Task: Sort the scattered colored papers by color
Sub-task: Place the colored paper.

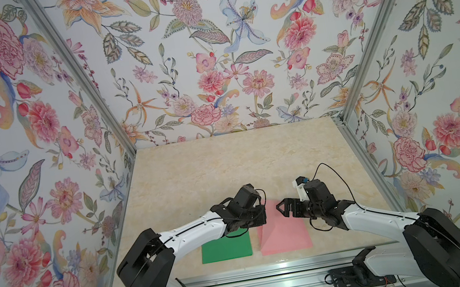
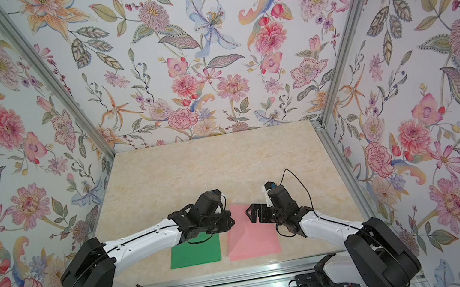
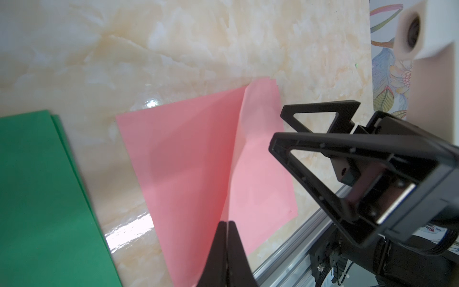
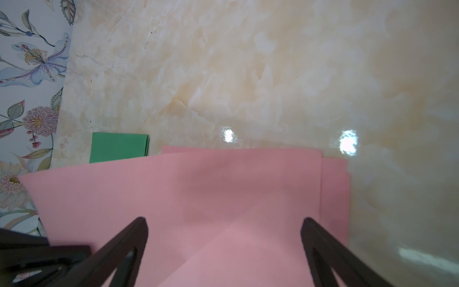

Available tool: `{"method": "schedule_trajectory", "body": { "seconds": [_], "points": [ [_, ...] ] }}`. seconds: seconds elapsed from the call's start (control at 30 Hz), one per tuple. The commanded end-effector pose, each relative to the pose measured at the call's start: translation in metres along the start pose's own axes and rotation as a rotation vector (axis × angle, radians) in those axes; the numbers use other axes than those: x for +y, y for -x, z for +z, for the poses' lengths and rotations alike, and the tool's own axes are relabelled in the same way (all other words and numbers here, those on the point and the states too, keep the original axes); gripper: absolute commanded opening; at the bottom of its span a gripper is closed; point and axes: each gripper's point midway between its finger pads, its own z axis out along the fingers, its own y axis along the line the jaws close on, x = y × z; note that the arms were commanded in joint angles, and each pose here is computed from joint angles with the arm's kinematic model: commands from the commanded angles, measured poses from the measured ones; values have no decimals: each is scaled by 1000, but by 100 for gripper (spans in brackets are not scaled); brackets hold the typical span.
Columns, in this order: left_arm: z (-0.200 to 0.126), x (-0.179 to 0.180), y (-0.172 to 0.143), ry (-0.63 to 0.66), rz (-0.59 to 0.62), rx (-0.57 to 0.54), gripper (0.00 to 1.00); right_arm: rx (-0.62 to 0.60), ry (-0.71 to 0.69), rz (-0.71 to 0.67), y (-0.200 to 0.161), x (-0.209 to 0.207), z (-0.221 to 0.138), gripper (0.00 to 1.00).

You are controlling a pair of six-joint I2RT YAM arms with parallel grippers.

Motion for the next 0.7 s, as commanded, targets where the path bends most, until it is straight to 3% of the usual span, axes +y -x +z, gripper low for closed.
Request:
{"method": "schedule_trajectory", "body": {
  "seconds": [0.0, 0.67],
  "points": [
    [-1, 0, -2, 18, 0, -11, 0, -19, 15, -19, 7, 7, 1, 100],
    [9, -9, -8, 15, 22, 19, 0, -7, 12, -23, 6, 5, 7, 100]
  ]
}}
